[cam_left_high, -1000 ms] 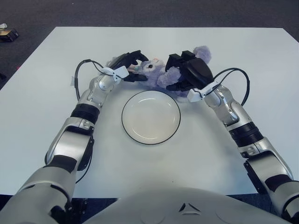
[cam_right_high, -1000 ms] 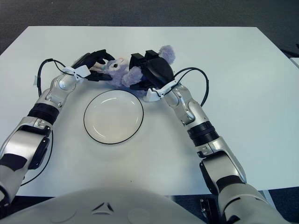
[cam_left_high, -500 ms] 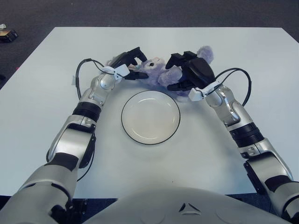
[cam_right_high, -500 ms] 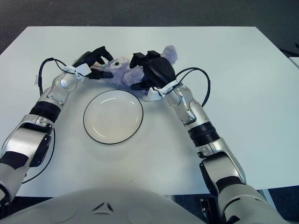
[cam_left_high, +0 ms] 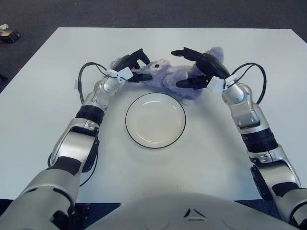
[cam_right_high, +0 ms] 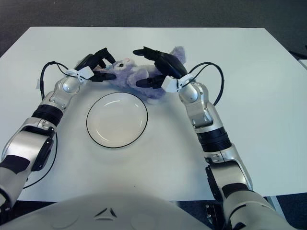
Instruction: Put the doll into the plate.
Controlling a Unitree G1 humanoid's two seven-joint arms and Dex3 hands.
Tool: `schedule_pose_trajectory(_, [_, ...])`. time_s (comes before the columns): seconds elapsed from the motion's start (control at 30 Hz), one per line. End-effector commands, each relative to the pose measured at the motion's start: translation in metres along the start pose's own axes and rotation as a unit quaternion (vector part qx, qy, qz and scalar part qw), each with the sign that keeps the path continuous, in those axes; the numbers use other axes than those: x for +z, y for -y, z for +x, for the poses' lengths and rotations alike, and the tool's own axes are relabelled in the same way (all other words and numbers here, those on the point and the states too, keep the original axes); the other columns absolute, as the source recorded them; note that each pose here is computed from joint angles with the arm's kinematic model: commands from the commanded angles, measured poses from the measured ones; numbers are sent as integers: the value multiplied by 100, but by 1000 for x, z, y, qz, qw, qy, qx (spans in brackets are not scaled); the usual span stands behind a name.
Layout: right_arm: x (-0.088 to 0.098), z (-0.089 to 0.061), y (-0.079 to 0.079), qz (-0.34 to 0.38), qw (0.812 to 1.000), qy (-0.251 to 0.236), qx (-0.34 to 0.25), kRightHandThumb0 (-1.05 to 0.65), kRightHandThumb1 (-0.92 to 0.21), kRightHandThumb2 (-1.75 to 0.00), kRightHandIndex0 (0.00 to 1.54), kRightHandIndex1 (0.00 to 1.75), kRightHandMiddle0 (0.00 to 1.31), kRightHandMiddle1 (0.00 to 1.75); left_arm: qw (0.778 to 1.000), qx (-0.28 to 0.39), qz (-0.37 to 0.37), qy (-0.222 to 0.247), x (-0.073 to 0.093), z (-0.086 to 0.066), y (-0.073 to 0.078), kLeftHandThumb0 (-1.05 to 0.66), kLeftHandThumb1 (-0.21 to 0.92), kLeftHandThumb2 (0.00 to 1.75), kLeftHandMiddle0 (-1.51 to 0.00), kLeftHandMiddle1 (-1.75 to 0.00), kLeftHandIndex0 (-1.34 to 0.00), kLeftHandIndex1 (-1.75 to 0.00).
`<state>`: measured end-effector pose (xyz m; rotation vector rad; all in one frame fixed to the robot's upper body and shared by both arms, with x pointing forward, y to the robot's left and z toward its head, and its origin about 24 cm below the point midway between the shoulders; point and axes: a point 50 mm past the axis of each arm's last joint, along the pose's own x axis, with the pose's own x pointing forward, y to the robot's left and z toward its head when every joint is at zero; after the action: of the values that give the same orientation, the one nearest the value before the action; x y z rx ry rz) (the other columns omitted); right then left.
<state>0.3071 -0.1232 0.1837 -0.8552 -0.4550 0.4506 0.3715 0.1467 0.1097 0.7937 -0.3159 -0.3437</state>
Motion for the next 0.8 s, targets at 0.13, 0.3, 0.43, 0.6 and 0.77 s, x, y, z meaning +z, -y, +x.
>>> schedule_pose_trajectory(0.13, [-4, -2, 15, 5, 1000, -2, -4, -77, -92, -7, 21, 0, 30, 6, 1000, 11, 1, 7, 3, 3, -6, -62, 92, 12, -45, -152, -39, -135])
schedule_pose_trajectory(0.3, [-6, -2, 23, 8, 1000, -4, -5, -86, -92, -5, 15, 0, 26, 3, 1000, 12, 1, 7, 2, 3, -5, -62, 92, 13, -46, -151, -40, -135])
schedule_pose_trajectory(0.43, [-7, -3, 27, 12, 1000, -7, -5, -91, -92, -4, 13, 0, 23, 2, 1000, 13, 1, 7, 2, 3, -5, -62, 92, 14, -46, -150, -40, -134])
schedule_pose_trajectory(0.6, [-7, -6, 38, -4, 1000, -14, -5, -91, -91, -3, 12, 0, 22, 1, 1000, 14, 1, 9, 1, 3, -5, -62, 92, 14, -47, -149, -41, -132])
schedule_pose_trajectory(0.77, [-5, -8, 45, -34, 999, -26, -7, -88, -90, -1, 14, 1, 23, 1, 1000, 15, 1, 12, 1, 2, -5, -62, 92, 15, -47, -148, -41, -130])
